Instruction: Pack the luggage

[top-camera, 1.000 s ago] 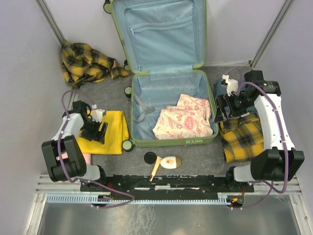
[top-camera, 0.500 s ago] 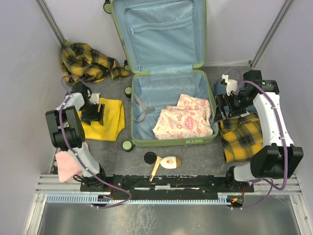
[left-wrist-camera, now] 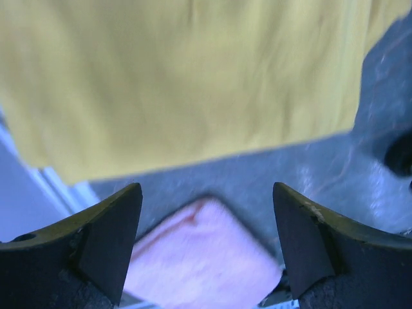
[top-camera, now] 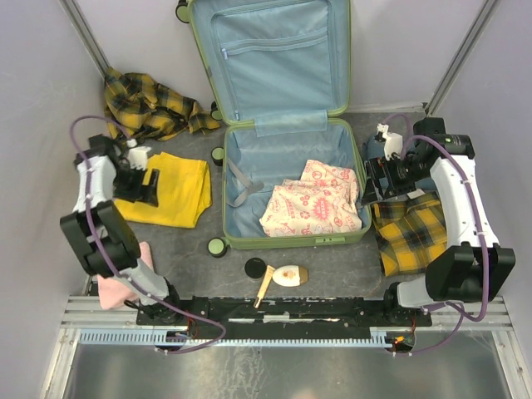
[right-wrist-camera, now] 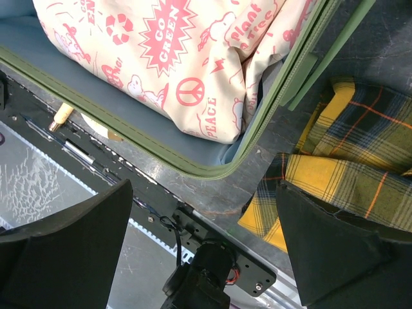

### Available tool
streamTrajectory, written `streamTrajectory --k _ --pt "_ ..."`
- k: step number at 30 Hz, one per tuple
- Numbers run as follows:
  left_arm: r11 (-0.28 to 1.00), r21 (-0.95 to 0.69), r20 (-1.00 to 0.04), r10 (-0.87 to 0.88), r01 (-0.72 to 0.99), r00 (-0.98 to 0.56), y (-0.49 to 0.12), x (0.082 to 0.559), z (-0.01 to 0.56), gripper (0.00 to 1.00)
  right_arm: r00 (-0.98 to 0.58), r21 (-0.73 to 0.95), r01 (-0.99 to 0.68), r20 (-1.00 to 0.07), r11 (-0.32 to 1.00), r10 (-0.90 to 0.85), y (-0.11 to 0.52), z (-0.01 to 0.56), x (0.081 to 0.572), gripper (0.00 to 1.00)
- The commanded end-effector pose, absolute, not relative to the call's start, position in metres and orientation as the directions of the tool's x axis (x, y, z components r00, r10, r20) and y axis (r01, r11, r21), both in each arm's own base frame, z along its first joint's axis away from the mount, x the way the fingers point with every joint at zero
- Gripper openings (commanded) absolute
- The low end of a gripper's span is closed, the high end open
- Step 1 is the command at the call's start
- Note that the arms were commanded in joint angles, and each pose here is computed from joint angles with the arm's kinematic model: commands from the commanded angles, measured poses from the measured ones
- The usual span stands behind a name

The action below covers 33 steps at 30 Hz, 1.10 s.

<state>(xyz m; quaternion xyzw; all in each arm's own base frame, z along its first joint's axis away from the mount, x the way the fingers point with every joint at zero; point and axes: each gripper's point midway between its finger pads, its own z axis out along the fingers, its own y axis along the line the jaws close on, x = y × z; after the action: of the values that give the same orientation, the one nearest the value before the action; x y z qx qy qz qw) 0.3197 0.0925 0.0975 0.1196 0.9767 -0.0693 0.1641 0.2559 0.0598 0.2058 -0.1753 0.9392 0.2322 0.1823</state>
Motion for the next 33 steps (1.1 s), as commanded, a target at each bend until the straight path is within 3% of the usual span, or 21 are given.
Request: streamTrajectory --k 1,8,16,23,33 --pt "0.897 -0.134 -0.273 0.374 0.42 -0.886 0.113 0.238 0.122 0.88 -0.836 0.385 -0.455 -0.495 0.803 -0.237 0.069 0.227 0.258 1.0" --pt "0.915 -0.094 -0.191 0.369 0.391 -0.909 0.153 0.162 0.108 0.86 -0.829 0.383 -0.468 -0.503 0.797 -0.245 0.069 0.232 0.255 1.0" --pt "0.888 -0.105 -0.091 0.439 0.447 -0.894 0.131 0.104 0.064 0.76 -0.837 0.416 -0.463 -0.495 0.783 -0.232 0.074 0.228 0.254 1.0" --pt "0.936 -0.204 -0.167 0.256 0.287 -0.952 0.119 0.131 0.033 0.62 -0.845 0.434 -0.454 -0.487 0.778 -0.222 0.076 0.219 0.257 1.0" --pt "0.979 -0.166 -0.334 0.058 0.119 -0.941 0.144 0.228 0.062 0.59 -0.866 0.479 -0.426 -0.463 0.767 -0.191 0.081 0.217 0.27 0.99"
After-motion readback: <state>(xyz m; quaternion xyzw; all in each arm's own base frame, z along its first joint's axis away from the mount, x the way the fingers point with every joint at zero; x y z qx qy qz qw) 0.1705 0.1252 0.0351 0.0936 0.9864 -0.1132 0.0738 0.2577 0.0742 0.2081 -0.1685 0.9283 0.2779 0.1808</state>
